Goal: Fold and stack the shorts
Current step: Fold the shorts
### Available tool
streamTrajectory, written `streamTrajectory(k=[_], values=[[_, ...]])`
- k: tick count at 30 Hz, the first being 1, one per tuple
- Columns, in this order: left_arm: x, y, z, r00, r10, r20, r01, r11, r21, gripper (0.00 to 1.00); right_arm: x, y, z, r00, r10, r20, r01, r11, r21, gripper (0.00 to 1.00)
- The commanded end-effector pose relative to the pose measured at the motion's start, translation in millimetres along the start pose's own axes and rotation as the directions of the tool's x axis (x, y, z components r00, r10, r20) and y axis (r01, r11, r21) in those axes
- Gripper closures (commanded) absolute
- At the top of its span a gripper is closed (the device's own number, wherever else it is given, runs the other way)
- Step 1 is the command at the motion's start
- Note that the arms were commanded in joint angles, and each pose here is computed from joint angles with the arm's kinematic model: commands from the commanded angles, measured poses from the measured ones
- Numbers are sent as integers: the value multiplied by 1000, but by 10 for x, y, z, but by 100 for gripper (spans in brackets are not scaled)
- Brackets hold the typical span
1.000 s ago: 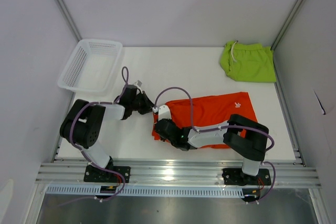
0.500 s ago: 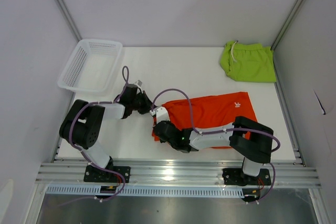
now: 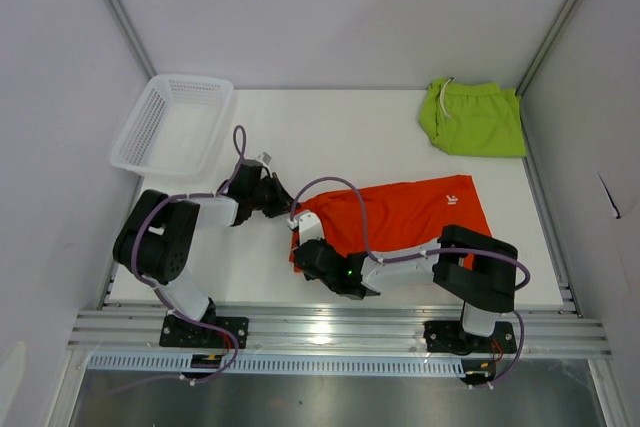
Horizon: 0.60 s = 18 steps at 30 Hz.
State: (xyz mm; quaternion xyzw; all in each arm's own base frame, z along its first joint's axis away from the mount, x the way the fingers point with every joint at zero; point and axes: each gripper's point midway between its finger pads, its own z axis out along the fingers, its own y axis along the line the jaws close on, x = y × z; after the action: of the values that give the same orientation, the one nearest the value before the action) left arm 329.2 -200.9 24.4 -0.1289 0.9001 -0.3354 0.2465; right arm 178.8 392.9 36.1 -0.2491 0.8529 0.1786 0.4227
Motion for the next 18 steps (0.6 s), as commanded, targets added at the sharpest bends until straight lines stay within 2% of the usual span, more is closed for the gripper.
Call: streamTrajectory(k=[1,6,10,14,18], values=[[-78,67,-24,999,45,31,-43,997,-57,100,387,9,81,996,-15,-83,15,1000,1,100],[-149,123,-31,999,38,33,-36,996,-79,100,218,103,76,998,-28,-58,27,999,-22,100],[-315,148,-67,998,46,51,-41,995,-91,100,-246,217,-28,999,-41,8,41,998,-43,100],[-453,248,-120,996,71,62,-60,985,-164,100,-776,165,-134,997,40,61,-35,996,-82,99],[-596,311,-191,992,101,78,-82,972,-219,100,-964,-137,-124,986,157,47,-152,984,-94,99]])
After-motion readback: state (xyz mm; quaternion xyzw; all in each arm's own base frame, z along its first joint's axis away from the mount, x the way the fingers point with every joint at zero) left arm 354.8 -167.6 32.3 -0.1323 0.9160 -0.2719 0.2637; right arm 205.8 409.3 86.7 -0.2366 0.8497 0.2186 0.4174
